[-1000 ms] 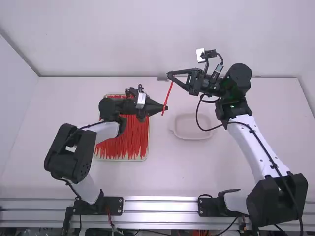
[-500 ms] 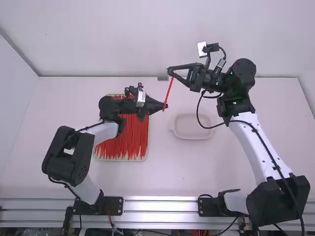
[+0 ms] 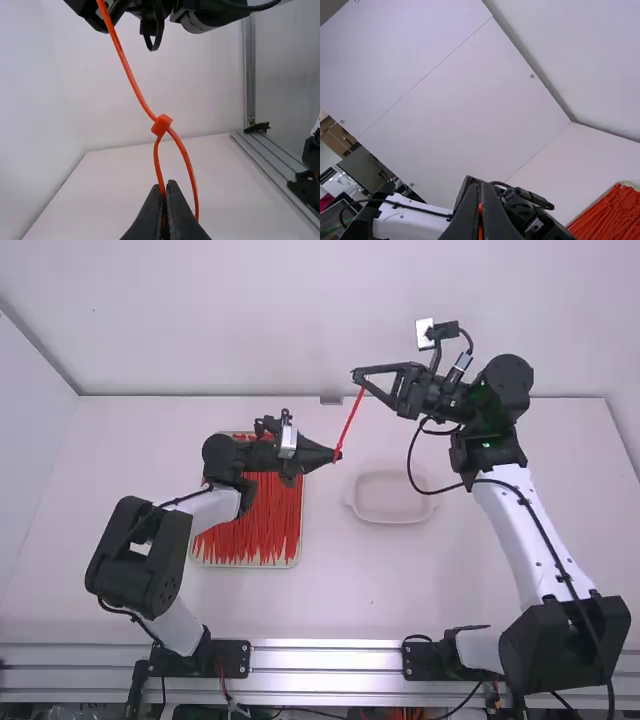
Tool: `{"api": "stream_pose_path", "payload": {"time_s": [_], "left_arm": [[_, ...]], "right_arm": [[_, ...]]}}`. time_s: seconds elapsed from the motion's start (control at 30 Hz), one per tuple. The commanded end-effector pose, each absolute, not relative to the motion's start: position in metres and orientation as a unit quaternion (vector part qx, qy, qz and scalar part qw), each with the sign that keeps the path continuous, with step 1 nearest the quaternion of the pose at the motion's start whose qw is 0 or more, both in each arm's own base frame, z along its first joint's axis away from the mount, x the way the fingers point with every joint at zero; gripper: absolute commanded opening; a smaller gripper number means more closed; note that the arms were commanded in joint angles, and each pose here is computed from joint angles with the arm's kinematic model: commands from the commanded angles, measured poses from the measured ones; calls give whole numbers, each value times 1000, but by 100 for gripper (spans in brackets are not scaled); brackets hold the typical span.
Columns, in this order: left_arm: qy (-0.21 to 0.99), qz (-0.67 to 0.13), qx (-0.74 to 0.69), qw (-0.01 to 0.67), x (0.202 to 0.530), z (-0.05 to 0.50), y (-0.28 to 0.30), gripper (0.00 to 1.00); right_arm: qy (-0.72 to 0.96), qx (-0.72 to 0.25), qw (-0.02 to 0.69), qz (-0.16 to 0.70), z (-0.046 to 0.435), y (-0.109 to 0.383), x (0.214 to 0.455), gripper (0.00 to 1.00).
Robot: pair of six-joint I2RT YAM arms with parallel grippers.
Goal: Fasten the cable tie
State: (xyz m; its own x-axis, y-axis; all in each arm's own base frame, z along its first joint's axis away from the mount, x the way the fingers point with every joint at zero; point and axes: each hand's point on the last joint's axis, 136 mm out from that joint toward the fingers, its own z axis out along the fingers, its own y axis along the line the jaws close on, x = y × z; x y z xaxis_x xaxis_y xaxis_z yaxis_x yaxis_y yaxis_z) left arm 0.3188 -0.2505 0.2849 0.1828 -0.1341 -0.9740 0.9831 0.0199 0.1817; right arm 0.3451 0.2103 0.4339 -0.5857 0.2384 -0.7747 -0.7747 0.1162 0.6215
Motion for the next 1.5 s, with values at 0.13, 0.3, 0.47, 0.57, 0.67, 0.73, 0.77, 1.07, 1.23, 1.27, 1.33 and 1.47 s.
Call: {"api": "stream_pose_path", "payload": {"time_s": [0.13, 0.3, 0.47, 0.57, 0.67, 0.73, 0.77, 1.07, 1.23, 1.27, 1.33, 1.47], "left_arm": [[419, -516, 547, 508, 295, 249, -251, 2], [420, -516, 546, 509, 295, 249, -251, 2], [420, -511, 546, 515, 298, 250, -249, 13], [440, -512, 516, 527, 309, 255, -250, 100], [448, -505, 500, 543, 317, 258, -250, 99], [468, -504, 469, 554, 329, 262, -246, 99], [486, -506, 444, 558, 338, 264, -241, 99], [554, -534, 396, 500, 373, 270, -212, 99], [549, -550, 426, 462, 369, 277, -214, 99], [541, -551, 438, 460, 366, 281, -215, 99], [530, -548, 452, 464, 363, 286, -215, 99], [508, -541, 479, 468, 356, 289, -214, 99]], "right_arm": [[577, -219, 507, 602, 511, 189, 338, 0], [579, -231, 498, 603, 507, 191, 334, 0], [598, -237, 484, 594, 490, 199, 337, 0], [611, -248, 470, 587, 476, 207, 336, 0], [620, -257, 462, 580, 465, 213, 336, 0], [629, -265, 454, 573, 455, 218, 335, 0], [633, -268, 450, 570, 450, 220, 334, 0], [657, -264, 440, 552, 427, 220, 339, 0], [660, -262, 436, 553, 421, 221, 340, 0], [662, -260, 434, 553, 418, 221, 340, 0], [665, -257, 430, 554, 415, 221, 341, 0], [665, -254, 428, 557, 414, 221, 341, 0]]}}
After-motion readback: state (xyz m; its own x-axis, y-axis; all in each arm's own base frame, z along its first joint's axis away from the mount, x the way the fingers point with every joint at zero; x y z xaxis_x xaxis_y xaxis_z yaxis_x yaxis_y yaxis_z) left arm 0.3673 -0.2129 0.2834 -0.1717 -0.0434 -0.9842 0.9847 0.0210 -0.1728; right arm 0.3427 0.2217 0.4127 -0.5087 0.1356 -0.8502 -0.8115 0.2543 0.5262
